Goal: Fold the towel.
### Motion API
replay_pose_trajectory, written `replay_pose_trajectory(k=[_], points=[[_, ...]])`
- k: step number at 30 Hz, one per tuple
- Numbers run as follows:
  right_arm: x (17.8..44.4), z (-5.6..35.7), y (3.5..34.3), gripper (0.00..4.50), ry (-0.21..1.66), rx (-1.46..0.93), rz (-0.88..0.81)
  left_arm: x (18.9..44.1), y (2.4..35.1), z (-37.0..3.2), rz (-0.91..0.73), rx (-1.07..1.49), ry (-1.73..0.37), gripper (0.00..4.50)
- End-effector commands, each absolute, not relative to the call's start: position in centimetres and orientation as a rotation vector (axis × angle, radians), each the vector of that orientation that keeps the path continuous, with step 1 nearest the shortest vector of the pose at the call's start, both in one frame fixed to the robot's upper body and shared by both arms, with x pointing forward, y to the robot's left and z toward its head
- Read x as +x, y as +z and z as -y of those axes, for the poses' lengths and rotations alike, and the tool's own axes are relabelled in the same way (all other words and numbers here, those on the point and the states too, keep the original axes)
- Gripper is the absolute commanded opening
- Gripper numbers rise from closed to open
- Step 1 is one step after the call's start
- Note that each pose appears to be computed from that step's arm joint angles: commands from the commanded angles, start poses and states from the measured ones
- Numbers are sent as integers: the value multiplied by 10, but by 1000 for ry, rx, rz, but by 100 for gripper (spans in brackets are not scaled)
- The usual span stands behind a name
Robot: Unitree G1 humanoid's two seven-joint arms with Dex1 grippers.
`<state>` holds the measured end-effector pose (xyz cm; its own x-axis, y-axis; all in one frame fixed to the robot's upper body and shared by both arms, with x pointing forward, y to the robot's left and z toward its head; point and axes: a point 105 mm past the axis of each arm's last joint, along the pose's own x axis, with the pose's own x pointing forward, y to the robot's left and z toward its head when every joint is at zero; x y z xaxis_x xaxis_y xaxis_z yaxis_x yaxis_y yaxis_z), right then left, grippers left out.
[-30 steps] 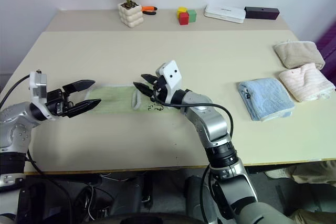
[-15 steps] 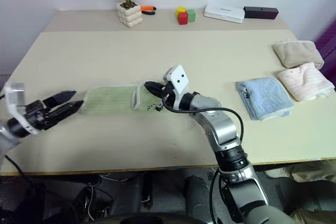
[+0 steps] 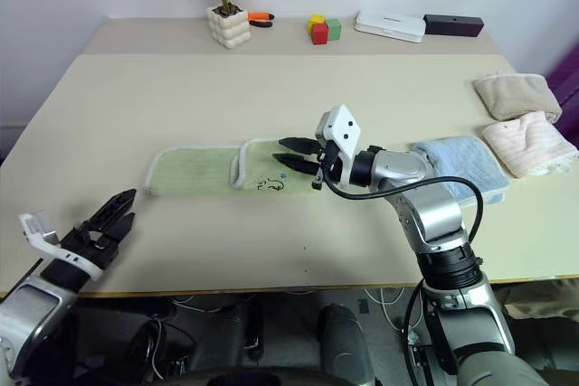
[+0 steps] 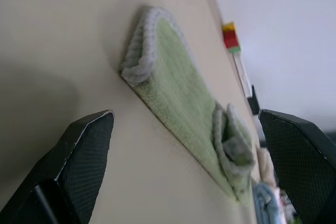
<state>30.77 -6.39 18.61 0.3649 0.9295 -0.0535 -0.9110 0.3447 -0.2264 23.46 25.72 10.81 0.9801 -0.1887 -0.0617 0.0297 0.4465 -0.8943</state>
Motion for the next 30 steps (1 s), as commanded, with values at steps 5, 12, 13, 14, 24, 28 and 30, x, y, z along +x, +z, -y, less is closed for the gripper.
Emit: replay_pose_trajectory(k=[5,12,13,14,24,28,30], points=[[300,63,195,447,1209,-321,137,252,108,-262,-160,-1194,-52,450],[304,62,199,447,1176,-351,154,257,89,-253,-306,-1219,-54,450],[304,61,199,447,1173,-347,157,260,89,-251,-318,-1200,-66,450],[304,61,199,447,1170,-345,158,264,89,-251,-324,-1188,-67,450],[306,59,201,450,1131,-350,179,293,82,-228,-398,-1200,-138,277],[306,60,202,450,1119,-357,181,299,84,-226,-385,-1222,-146,84],[307,61,203,450,1109,-360,181,302,86,-226,-376,-1228,-148,4]])
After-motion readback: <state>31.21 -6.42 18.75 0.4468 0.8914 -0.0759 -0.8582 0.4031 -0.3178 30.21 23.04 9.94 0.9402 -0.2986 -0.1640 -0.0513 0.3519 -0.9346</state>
